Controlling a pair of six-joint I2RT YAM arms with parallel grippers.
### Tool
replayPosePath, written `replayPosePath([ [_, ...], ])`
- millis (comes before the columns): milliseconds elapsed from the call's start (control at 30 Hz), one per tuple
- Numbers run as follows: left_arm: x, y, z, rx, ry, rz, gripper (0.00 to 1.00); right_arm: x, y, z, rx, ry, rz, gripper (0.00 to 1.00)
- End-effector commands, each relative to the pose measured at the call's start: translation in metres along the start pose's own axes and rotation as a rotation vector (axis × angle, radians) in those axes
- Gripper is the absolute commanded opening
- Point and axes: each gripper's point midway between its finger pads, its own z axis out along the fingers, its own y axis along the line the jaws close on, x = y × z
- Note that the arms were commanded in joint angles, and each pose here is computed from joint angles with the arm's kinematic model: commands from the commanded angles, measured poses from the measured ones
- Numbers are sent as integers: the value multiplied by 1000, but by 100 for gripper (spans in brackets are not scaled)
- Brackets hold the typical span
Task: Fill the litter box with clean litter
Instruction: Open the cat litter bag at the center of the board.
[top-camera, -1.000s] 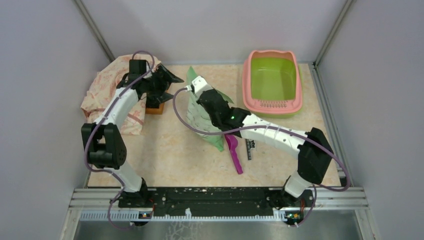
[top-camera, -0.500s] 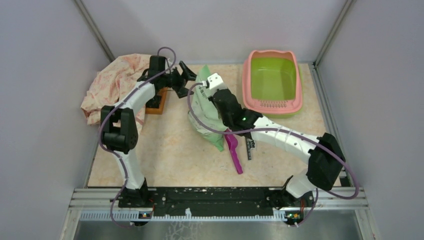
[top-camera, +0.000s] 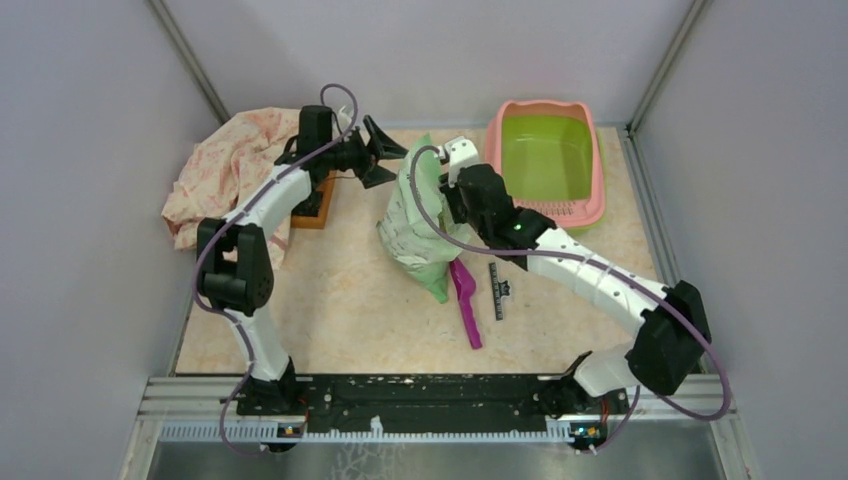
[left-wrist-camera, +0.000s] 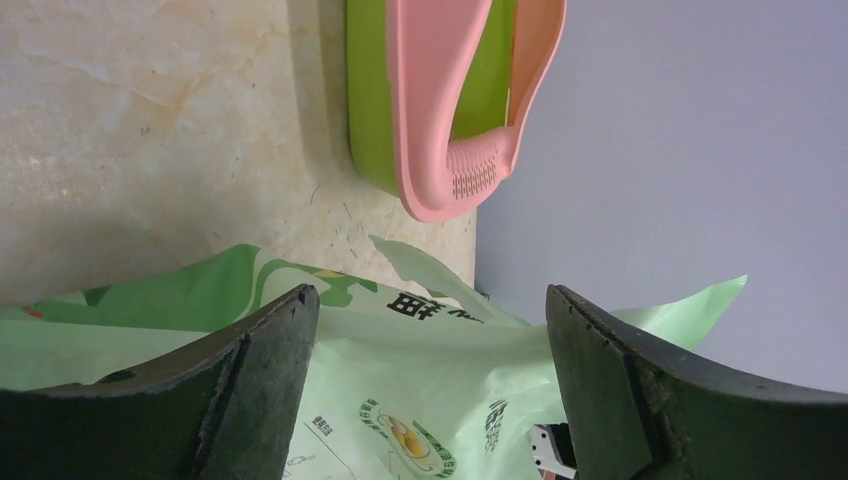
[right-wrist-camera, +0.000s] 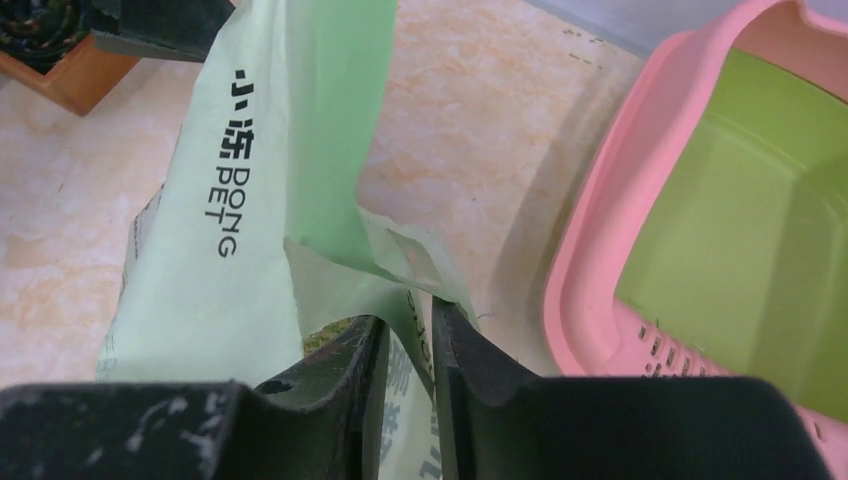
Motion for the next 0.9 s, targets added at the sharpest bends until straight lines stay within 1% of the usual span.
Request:
replayPosePath([
  [0, 14, -17, -12, 43, 17, 73, 89, -40, 0, -38, -118, -88, 142, 26],
  [67, 17, -14, -12, 42, 20, 70, 88, -44, -2, -53, -136, -90, 156, 30],
  [167, 20, -10, -12, 34, 19, 65, 88, -50, -1, -74, -183, -85, 172, 31],
  [267, 22, -6, -11, 30, 22, 61, 88, -49, 6, -89, -247, -71, 192, 31],
  [333, 23, -4, -11, 27, 20, 59, 88, -44, 14, -94, -294, -50, 199, 27],
  [433, 23, -4, -11, 24, 16, 59, 89, -31, 26, -91, -347, 2, 191, 19],
  [500, 22, -4, -12, 23, 14, 60, 89, -22, 33, -84, -369, 32, 186, 16],
  [667, 21, -3, -13, 15, 7, 60, 91, -8, 42, -70, -384, 73, 179, 14],
  [867, 21, -4, -14, 13, 5, 63, 92, 0, 44, -60, -374, 84, 178, 14],
])
